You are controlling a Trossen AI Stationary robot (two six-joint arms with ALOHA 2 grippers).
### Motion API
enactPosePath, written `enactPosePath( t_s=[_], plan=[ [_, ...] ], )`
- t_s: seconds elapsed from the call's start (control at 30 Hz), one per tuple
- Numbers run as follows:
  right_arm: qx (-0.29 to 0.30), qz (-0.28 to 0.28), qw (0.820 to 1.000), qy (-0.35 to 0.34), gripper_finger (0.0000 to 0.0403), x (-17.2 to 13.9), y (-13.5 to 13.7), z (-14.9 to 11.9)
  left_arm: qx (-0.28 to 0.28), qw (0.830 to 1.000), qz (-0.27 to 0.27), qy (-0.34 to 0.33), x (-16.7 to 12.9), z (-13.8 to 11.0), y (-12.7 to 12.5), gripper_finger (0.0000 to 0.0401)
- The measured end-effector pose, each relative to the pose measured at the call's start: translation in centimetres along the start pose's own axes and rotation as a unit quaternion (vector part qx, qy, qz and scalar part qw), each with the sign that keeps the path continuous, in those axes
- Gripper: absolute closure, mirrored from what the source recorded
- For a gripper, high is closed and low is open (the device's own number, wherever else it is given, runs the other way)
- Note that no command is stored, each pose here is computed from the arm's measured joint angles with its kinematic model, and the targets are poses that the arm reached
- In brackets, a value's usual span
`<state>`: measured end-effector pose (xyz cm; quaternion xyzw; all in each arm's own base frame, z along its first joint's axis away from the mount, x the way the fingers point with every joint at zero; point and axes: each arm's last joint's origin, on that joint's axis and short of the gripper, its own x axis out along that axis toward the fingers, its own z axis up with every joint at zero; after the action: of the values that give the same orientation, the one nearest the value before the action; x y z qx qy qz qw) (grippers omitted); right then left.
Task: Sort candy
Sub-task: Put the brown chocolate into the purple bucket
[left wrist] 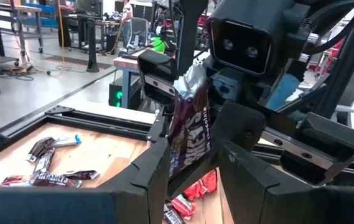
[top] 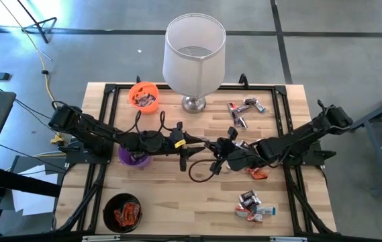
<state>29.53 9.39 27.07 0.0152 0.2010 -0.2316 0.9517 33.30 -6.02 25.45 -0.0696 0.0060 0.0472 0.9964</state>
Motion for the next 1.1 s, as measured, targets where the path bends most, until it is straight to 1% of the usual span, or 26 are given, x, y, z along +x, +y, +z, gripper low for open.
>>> enactPosePath(
  t_s=[0.3, 0.57, 0.8, 0.93, 1.03, 1.1],
  plan=[
    [0.008, -0.019, 1.0, -0.013, 0.0403, 0.2, -0.2, 0.3, 0.0, 1.0, 0.007, -0.004, 0.0, 0.1, 0.1, 0.0279],
    [0.004, 0.016, 1.0, -0.023, 0.0403, 0.2, 0.0, 0.7, 0.033, 0.999, 0.001, -0.005, 0.0, 0.2, 0.0, 0.0279],
    [-0.005, 0.028, 0.999, -0.022, 0.0403, 0.2, 0.2, 0.7, 0.044, 0.999, 0.002, -0.003, 0.0, 0.1, 0.0, 0.0279],
    [-0.004, 0.033, 0.999, -0.037, 0.0403, 0.1, 0.3, 1.1, 0.041, 0.999, 0.012, -0.004, 0.0, 0.1, 0.0, 0.0279],
    [-0.011, 0.036, 0.998, -0.049, 0.0403, 0.0, 0.4, 1.3, 0.014, 0.999, 0.031, -0.007, 0.0, 0.1, 0.1, 0.0279],
    [-0.013, 0.039, 0.998, -0.051, 0.0403, 0.0, 0.4, 1.4, 0.007, 0.999, 0.033, -0.009, 0.0, 0.2, 0.1, 0.0279]
  ],
)
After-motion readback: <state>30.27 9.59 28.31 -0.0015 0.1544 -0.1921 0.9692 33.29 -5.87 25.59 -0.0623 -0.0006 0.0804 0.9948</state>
